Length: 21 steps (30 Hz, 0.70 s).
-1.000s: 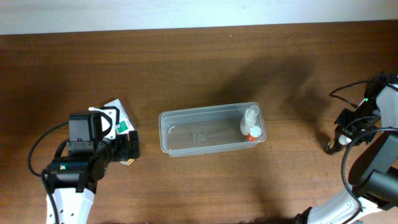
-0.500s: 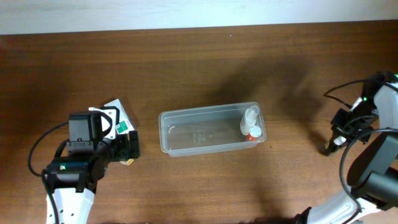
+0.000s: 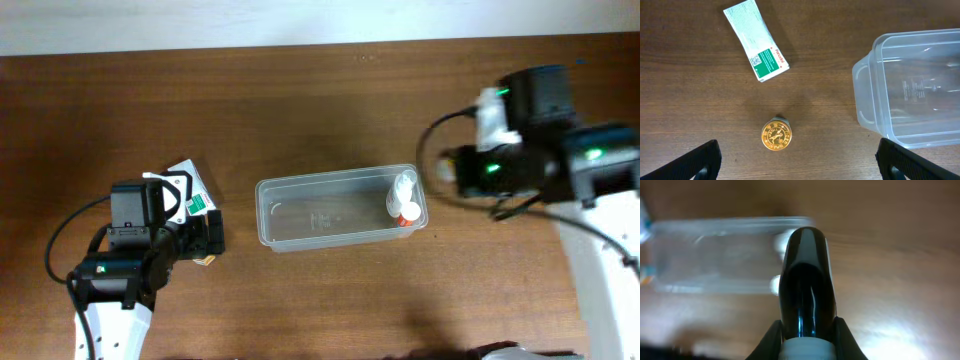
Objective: Pack container
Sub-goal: 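Lower the dark bottle into the container and open the right gripper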
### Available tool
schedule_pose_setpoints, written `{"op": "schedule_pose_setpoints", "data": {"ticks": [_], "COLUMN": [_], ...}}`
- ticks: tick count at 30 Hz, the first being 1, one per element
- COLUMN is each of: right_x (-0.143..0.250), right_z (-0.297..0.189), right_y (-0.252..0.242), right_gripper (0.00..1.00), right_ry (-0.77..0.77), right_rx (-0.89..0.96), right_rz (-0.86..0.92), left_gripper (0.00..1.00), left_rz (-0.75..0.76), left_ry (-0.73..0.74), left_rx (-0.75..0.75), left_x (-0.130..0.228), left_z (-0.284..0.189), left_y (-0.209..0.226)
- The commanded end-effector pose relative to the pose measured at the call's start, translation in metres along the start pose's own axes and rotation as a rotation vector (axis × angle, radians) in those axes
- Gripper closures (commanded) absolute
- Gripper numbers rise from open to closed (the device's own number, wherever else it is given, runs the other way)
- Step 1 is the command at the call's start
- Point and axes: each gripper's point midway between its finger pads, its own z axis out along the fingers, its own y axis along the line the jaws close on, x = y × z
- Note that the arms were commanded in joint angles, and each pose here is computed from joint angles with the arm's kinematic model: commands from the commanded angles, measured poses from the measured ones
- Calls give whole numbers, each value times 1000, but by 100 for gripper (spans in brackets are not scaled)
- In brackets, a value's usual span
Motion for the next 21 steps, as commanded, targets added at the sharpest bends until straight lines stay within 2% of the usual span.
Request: {"op": "schedule_pose_setpoints", "data": {"ticks": [1, 9, 16, 21], "right_x": [1, 1, 7, 7], "right_z": [17, 82, 148, 178], "right_y": [51, 89, 75, 74], "right_gripper": [87, 87, 87, 87], "right_ry": [34, 172, 330, 367], "right_rx": [-62, -45, 83, 104], "right_rz": [-119, -199, -194, -197], "left_gripper": [1, 0, 1, 1], "left_rz": [24, 24, 24, 24], "left_ry": [-19, -16, -16, -16], "left_rx": [4, 3, 3, 3], "left_x": [-7, -6, -6, -6], "left_z": [-4, -4, -4, -4], "left_y": [-2, -2, -2, -2]}}
